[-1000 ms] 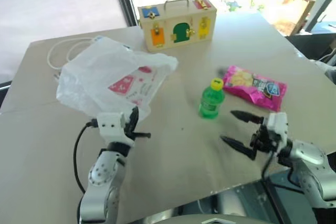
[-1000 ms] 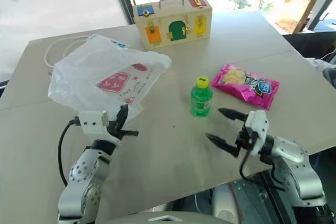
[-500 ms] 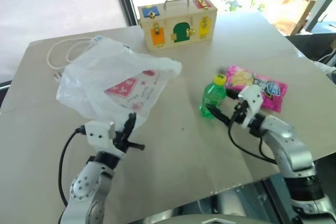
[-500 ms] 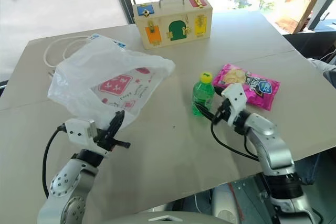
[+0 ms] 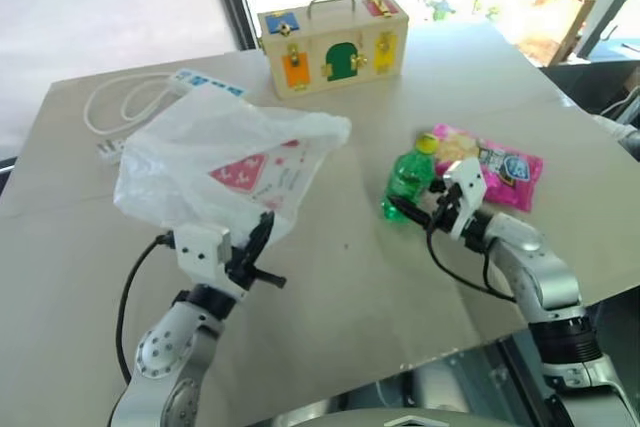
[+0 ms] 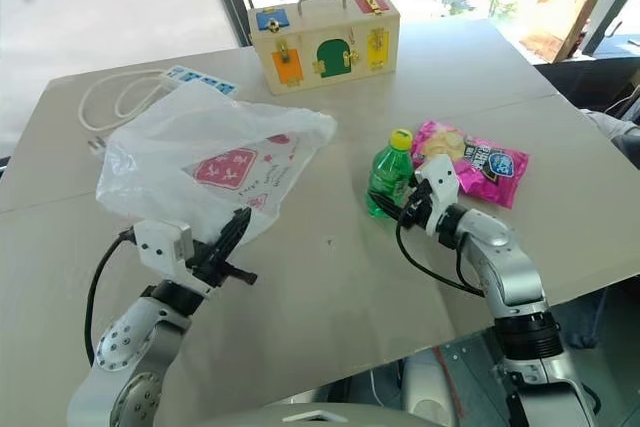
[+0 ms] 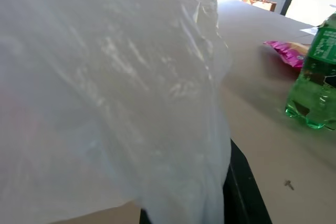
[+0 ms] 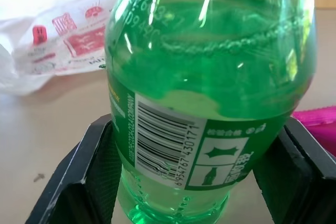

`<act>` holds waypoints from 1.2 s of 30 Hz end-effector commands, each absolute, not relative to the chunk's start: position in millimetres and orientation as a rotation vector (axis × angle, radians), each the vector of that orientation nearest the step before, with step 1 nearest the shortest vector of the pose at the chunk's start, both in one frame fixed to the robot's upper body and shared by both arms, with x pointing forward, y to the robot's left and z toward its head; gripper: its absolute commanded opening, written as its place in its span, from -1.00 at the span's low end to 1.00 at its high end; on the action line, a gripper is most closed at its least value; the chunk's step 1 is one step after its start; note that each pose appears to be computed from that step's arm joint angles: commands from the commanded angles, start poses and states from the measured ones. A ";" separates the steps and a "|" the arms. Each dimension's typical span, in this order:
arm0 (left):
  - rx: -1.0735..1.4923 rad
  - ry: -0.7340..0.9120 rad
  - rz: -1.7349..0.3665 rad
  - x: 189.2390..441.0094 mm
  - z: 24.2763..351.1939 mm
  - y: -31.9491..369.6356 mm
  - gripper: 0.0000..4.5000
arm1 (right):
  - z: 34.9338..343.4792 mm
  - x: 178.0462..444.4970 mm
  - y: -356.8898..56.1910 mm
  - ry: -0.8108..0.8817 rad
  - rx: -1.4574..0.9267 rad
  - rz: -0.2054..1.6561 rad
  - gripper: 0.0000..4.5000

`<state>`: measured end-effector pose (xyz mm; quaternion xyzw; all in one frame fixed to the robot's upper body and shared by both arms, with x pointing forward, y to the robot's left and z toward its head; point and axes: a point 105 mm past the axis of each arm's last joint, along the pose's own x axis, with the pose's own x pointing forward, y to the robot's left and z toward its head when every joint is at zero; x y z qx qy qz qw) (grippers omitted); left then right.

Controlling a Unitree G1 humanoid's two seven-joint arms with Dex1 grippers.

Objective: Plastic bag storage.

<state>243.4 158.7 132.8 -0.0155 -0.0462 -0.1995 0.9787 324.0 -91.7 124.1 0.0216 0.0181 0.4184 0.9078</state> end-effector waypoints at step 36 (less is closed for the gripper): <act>-0.115 -0.112 -0.801 238.7 142.0 78.4 -1.00 | 166.3 348.5 60.1 0.656 0.766 1.225 0.99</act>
